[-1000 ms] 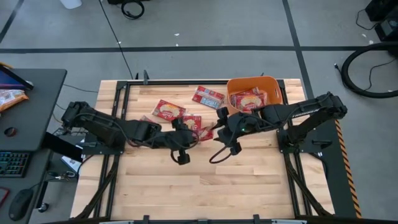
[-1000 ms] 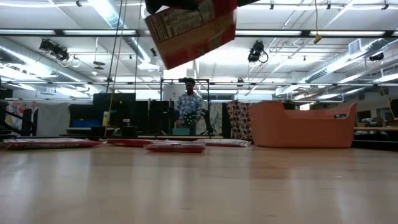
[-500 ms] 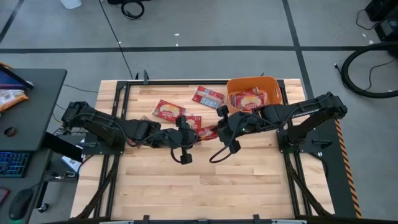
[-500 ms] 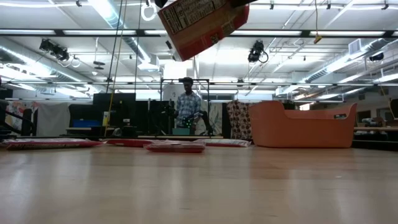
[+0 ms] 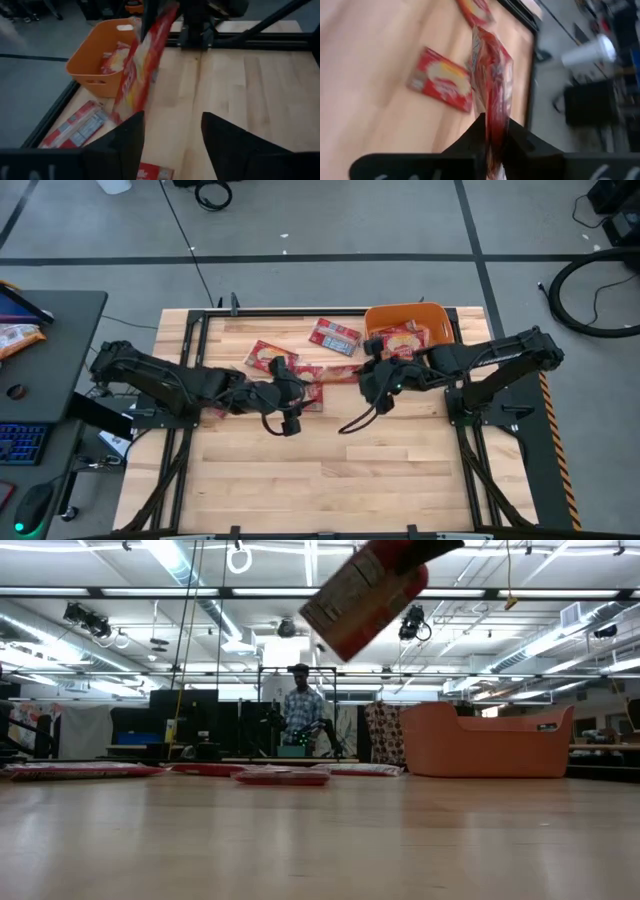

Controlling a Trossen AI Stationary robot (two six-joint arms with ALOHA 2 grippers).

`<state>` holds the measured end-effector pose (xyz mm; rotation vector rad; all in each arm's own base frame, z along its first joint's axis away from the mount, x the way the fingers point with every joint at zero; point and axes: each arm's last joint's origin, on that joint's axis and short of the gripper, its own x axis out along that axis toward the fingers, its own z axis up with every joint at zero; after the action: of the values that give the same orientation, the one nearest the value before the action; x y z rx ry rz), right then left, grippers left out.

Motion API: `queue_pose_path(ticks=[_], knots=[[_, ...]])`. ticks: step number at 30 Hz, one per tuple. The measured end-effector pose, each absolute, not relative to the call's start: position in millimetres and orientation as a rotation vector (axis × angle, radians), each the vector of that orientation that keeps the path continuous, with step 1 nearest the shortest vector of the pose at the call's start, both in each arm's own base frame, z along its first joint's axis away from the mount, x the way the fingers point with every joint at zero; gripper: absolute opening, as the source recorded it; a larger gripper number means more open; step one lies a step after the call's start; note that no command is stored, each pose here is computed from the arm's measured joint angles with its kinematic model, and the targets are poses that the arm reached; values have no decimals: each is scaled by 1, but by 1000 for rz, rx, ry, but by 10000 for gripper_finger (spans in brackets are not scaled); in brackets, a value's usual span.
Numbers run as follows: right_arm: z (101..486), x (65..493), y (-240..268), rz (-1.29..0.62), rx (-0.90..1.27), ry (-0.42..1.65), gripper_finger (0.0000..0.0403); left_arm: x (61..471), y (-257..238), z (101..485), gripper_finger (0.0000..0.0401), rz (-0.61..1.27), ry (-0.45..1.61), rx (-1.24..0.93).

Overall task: Sort popcorn bags into baskets
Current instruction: Put the red popcorn bag into the orange bin

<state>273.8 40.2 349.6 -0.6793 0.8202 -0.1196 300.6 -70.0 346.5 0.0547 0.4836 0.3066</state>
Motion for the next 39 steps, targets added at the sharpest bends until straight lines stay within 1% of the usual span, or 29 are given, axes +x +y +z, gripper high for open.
queue_pose_path(ticks=[3, 7, 10, 14, 17, 20, 25, 34, 37, 39], knots=[[352, 261, 30, -212, -577, 868, 35, 290, -66, 352, 204, 345, 490, 39], [358, 245, 16, -350, -389, 978, 19, 278, -62, 361, 197, 364, 471, -4], [365, 236, 6, -513, -277, 1057, 18, 271, -59, 367, 189, 369, 456, -14], [369, 227, -15, -775, -102, 1147, 22, 265, -51, 374, 182, 388, 432, -31], [363, 223, -33, -891, 46, 1229, 23, 265, -44, 376, 181, 399, 421, -73], [354, 224, -51, -912, 182, 1270, 23, 265, -39, 376, 180, 385, 424, -112], [340, 218, -88, -1014, 288, 1359, 23, 266, -39, 376, 180, 312, 438, -173], [329, 193, -147, -1103, 504, 1444, 23, 266, -48, 376, 180, 205, 457, -266], [321, 190, -164, -1141, 558, 1470, 23, 265, -51, 376, 180, 172, 464, -293], [313, 191, -172, -1133, 633, 1497, 23, 265, -53, 376, 180, 165, 466, -301]])
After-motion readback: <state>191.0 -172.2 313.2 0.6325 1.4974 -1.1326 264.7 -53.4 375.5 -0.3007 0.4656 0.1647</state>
